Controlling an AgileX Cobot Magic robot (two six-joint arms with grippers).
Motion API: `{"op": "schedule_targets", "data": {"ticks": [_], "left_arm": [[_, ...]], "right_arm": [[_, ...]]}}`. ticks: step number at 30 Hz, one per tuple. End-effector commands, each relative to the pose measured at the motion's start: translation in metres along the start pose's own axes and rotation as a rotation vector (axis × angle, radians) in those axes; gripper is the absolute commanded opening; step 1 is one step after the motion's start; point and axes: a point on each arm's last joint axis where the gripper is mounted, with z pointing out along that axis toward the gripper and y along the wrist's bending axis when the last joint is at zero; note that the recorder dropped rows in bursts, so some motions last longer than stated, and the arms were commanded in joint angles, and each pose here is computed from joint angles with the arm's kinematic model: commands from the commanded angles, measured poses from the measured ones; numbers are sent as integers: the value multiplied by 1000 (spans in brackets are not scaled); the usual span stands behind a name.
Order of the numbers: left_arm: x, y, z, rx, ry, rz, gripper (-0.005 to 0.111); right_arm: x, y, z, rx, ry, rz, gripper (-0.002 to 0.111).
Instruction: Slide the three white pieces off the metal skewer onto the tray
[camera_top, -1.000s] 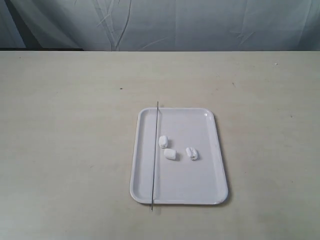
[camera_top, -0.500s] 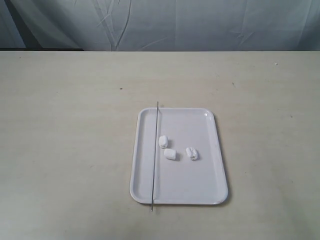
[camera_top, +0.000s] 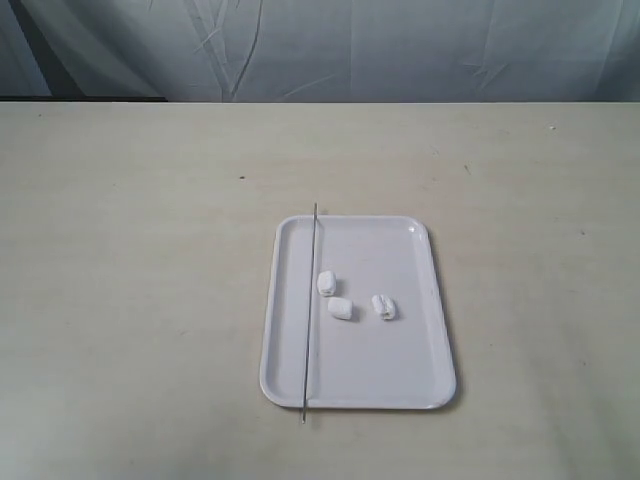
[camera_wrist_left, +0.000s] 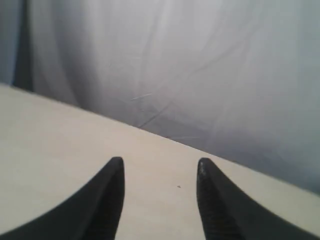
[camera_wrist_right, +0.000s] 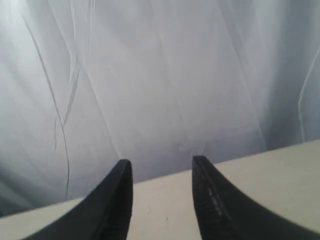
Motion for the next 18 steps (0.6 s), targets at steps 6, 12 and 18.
{"op": "schedule_targets", "data": {"ticks": [6, 12, 18], "left_arm": [[39, 41, -22, -622, 271, -689, 45], [43, 31, -35, -441, 303, -759, 45], [46, 24, -35, -435, 290, -870, 45]], "right_arm": [[16, -11, -29, 116, -85, 25, 38], [20, -7, -28, 69, -31, -233, 38], [34, -7, -29, 57, 123, -165, 38]]}}
